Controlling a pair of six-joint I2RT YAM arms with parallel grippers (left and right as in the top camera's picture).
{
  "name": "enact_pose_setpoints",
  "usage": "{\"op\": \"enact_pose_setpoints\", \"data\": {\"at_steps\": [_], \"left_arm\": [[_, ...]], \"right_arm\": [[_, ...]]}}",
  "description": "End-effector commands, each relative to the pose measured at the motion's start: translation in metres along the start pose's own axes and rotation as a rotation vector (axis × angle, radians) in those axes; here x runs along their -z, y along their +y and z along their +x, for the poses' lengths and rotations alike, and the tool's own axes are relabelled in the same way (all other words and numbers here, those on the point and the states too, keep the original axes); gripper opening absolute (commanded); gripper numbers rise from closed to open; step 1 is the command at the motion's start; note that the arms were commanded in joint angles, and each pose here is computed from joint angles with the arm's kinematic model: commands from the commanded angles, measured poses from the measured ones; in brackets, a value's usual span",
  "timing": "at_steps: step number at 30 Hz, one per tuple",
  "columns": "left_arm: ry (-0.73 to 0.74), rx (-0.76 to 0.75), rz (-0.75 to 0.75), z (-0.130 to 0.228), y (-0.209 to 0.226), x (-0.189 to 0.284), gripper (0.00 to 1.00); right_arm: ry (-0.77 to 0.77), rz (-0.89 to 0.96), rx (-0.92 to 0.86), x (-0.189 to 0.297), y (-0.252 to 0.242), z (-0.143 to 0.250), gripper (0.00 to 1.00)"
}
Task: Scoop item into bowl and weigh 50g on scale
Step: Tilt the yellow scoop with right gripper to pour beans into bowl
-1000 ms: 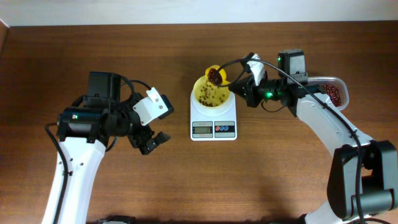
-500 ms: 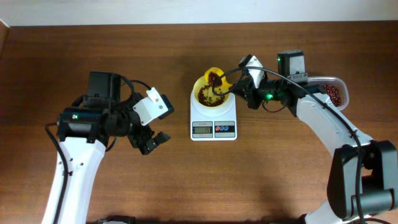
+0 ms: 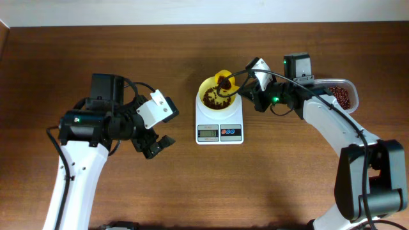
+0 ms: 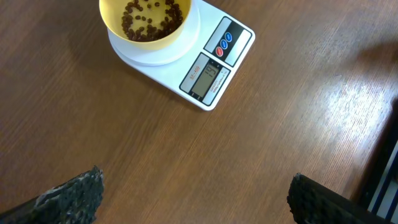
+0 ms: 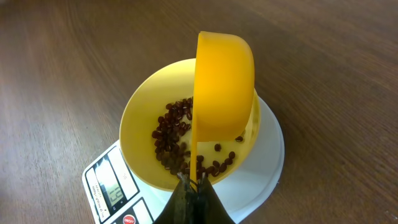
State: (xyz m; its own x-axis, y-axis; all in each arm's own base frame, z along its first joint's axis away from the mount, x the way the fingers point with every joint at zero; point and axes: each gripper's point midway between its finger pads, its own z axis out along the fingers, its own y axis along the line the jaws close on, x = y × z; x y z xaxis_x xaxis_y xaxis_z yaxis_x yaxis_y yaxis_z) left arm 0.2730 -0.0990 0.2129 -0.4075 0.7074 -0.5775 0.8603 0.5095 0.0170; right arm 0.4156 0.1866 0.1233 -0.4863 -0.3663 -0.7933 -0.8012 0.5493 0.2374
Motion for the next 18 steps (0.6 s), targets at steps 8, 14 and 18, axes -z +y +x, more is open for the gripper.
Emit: {"op": "enact_pose_setpoints", "data": {"at_steps": [8, 14, 18], "left_arm": [[-0.019, -0.020, 0.008, -0.004, 0.000, 0.001, 0.99], [-0.019, -0.020, 0.008, -0.004, 0.000, 0.001, 0.99], [-0.019, -0.020, 0.008, -0.004, 0.000, 0.001, 0.99]], "right_arm": [[0.025, -0.004, 0.009, -0.008, 0.004, 0.007, 0.04], [-0.015, -0.001, 0.051, 0.001, 0.011, -0.011, 0.04], [0.026, 0.008, 0.044, -0.010, 0.012, 0.000, 0.04]]}}
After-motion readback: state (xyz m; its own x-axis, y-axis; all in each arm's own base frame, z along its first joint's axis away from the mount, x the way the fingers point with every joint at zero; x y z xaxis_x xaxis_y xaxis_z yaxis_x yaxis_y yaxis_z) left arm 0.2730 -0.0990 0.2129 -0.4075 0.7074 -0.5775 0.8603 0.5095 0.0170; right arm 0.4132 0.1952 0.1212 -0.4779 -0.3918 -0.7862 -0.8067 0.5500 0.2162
